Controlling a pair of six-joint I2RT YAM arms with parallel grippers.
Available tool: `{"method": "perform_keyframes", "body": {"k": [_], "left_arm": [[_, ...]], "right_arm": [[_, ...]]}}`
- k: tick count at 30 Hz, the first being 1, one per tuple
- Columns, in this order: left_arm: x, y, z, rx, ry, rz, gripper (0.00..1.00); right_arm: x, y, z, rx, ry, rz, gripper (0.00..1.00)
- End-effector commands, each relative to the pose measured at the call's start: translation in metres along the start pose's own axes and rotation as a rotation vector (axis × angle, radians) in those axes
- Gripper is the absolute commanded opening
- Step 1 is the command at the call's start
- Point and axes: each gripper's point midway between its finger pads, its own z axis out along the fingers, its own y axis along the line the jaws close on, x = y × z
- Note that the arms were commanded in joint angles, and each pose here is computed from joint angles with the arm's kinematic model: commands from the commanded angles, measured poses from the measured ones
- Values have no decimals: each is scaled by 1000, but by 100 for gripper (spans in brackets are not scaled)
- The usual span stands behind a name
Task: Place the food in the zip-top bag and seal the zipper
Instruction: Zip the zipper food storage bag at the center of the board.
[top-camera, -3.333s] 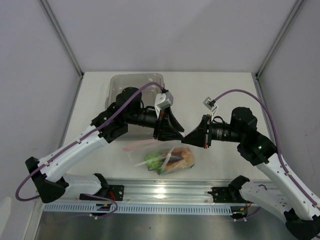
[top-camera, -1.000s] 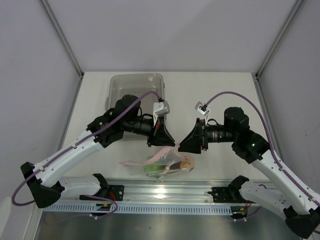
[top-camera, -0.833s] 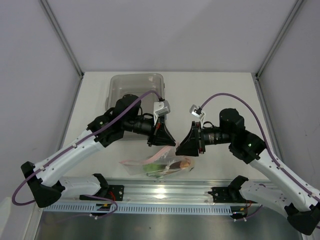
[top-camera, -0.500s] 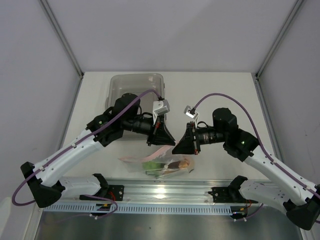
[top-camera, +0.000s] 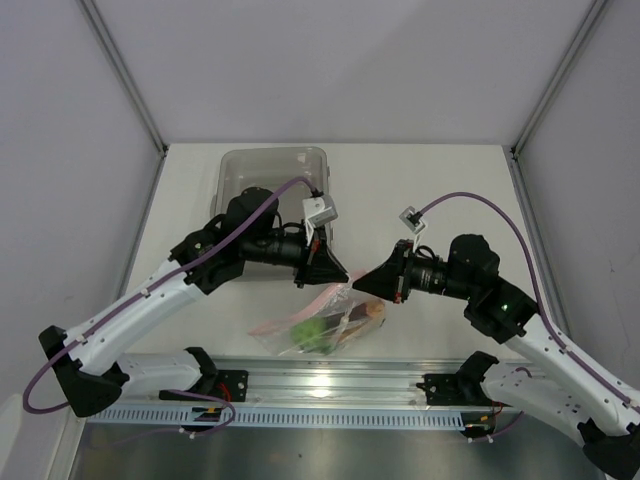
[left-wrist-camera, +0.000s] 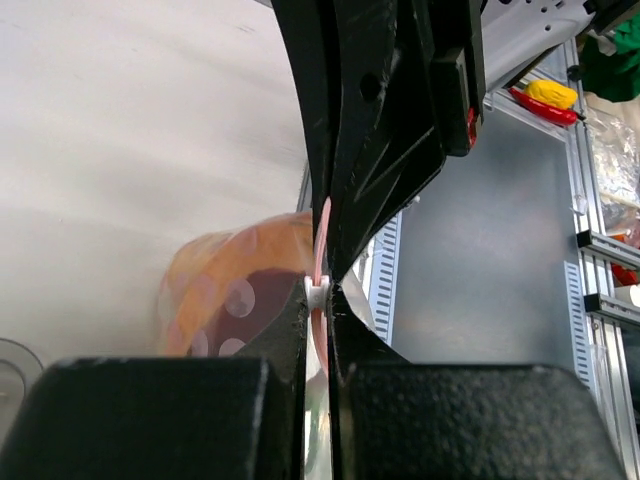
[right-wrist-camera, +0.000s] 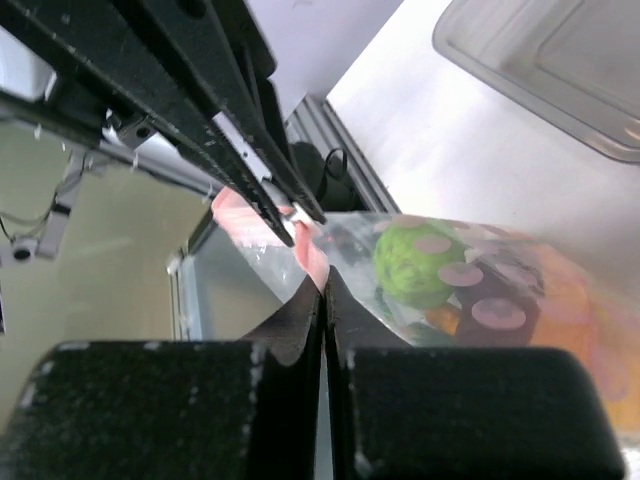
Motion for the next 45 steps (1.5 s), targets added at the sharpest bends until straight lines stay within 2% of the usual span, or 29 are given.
{"method": "perform_keyframes", "body": {"k": [1,9,14,15,17,18,21,29,32,37,41,45], "left_arm": [[9,-5,-15,-42,21,-45,1],[25,-27,-29,34,30,-54,0],[19,-38,-38,55,4,-33,1],[17,-40,-38,63,2,-28,1],[18,-41,-37,73,7,-36,1],[18,-39,-36,72,10,-37,0],[19,-39,-34,79,16,-43,0],[19,-37,-29,90,23,-51,0],[19,-38,-29,93,26,-49,1],[19,-37,-29,90,25,-49,1],[18,-38,-29,95,23,-46,1],[19,-37,-28,100,27,-49,1]], "right_arm": [[-37,-1,-3,45,-195,33,0],[-28,-6,-4,46,-177,14,0],[-15,20,-7,-113,-87,-130,1],[-10,21,-5,-134,-62,-160,13],[-8,30,-8,-176,-32,-196,23],[-6,31,-8,-188,-16,-205,31],[-5,39,-10,-223,8,-252,35],[-9,40,-5,-246,8,-273,34],[-9,39,-3,-241,18,-268,29],[-6,42,-1,-270,45,-260,28],[-4,41,2,-277,61,-254,22],[-3,44,2,-301,75,-253,20]]}}
